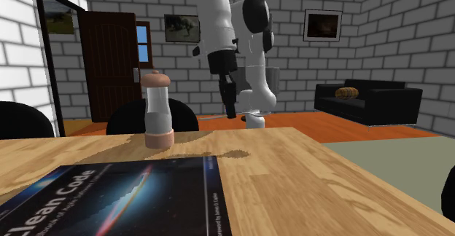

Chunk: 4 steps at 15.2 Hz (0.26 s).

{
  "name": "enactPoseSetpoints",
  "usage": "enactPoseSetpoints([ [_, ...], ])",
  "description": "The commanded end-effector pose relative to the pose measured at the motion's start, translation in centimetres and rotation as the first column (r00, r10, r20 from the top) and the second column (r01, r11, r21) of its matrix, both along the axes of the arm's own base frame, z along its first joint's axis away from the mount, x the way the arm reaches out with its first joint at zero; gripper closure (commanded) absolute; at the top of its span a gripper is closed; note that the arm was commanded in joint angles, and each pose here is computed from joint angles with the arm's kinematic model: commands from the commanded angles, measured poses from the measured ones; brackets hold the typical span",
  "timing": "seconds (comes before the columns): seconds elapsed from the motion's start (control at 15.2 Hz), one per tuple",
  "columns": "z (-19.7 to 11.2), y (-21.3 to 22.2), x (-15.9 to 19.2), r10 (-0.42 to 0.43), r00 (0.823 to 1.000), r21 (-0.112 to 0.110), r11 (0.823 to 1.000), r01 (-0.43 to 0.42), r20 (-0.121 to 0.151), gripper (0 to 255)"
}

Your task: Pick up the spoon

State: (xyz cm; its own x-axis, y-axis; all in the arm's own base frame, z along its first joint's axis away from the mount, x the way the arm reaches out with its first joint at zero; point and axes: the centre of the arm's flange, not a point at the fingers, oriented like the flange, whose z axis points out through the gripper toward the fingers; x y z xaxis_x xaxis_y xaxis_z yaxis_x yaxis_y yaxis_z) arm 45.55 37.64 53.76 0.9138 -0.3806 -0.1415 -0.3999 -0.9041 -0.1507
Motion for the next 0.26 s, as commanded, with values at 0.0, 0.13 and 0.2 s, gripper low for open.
enactPoseSetpoints([
  [0.0, 1.05, -0.01, -0.01, 0.000, 1.000, 0.000, 1.000, 0.000, 0.000, 255],
  [0.13, 1.66, -0.02, -0.01, 0.000, 1.000, 0.000, 1.000, 0.000, 0.000, 255],
  [0.2, 1.66, -0.01, -0.01, 0.000, 1.000, 0.000, 1.000, 0.000, 0.000, 255],
])
